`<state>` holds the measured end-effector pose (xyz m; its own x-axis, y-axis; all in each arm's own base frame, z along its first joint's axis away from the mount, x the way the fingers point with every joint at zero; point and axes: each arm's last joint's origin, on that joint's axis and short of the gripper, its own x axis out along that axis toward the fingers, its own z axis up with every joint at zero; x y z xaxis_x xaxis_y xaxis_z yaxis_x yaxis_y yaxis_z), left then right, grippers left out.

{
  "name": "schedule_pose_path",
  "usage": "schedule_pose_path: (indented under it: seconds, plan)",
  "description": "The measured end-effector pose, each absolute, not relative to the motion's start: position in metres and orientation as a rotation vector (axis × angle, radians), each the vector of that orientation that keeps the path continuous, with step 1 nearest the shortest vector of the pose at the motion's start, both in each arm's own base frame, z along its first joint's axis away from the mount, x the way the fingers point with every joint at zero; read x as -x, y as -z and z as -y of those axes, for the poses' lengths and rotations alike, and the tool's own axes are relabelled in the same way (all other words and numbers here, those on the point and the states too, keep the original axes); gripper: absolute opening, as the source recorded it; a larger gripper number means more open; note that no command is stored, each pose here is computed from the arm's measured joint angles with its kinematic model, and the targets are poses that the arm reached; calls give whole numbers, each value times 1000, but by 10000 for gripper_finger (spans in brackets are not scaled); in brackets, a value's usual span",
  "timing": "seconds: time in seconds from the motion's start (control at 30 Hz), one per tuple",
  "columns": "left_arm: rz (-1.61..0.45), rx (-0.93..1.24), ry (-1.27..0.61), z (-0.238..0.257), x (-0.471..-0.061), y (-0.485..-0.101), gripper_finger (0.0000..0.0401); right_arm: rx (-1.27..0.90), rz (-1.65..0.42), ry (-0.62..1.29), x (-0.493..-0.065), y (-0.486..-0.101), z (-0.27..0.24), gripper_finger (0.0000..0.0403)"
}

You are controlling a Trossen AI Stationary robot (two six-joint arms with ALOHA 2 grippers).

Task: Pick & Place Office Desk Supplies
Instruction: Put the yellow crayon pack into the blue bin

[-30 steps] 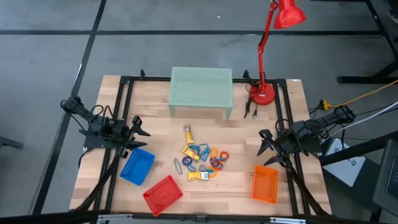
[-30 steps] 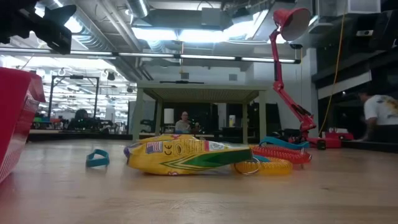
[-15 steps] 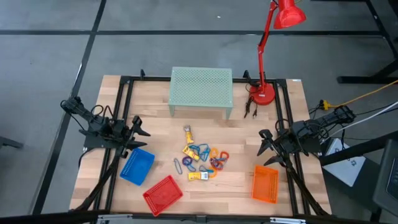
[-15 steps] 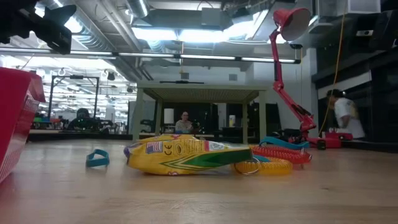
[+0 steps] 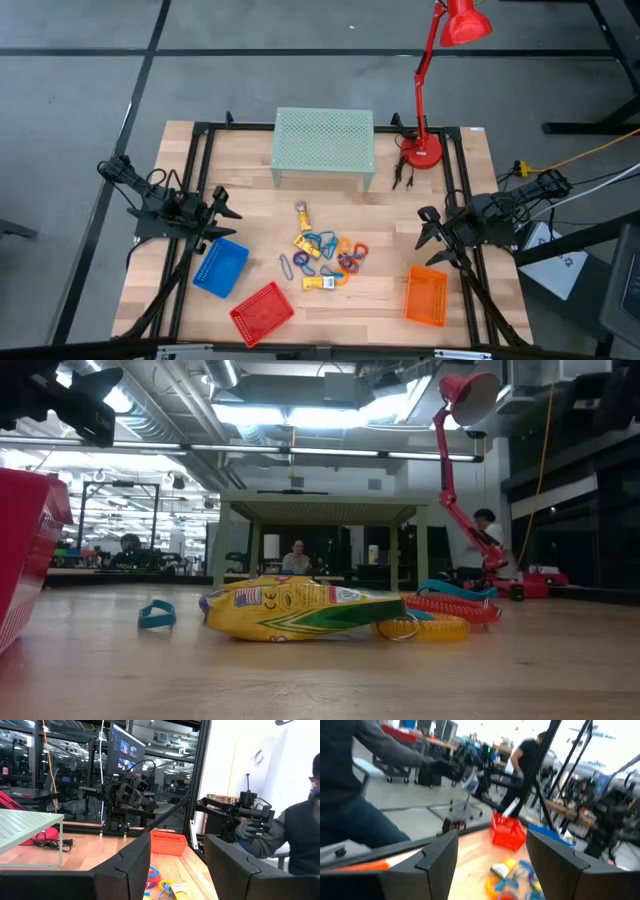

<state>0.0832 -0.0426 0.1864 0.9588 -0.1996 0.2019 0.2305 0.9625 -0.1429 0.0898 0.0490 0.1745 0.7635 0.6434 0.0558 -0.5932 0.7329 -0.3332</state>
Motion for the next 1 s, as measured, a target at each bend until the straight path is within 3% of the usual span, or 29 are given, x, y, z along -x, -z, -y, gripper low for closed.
schedule_pose_path:
  seconds: [0.23, 0.6, 0.8, 1.0]
  plan:
    - [205, 149, 215, 42, -83, -188, 180, 286, 257, -668, -89, -183, -49, 236]
    - [229, 106, 209, 42, -83, -190, 180, 160, 226, -680, -89, -184, -49, 236]
    - [226, 255, 132, 39, -83, -191, 180, 176, 284, -500, -90, -191, -44, 236]
    - [141, 123, 8, 38, -86, -182, 180, 149, 259, -265, -93, -192, -38, 236]
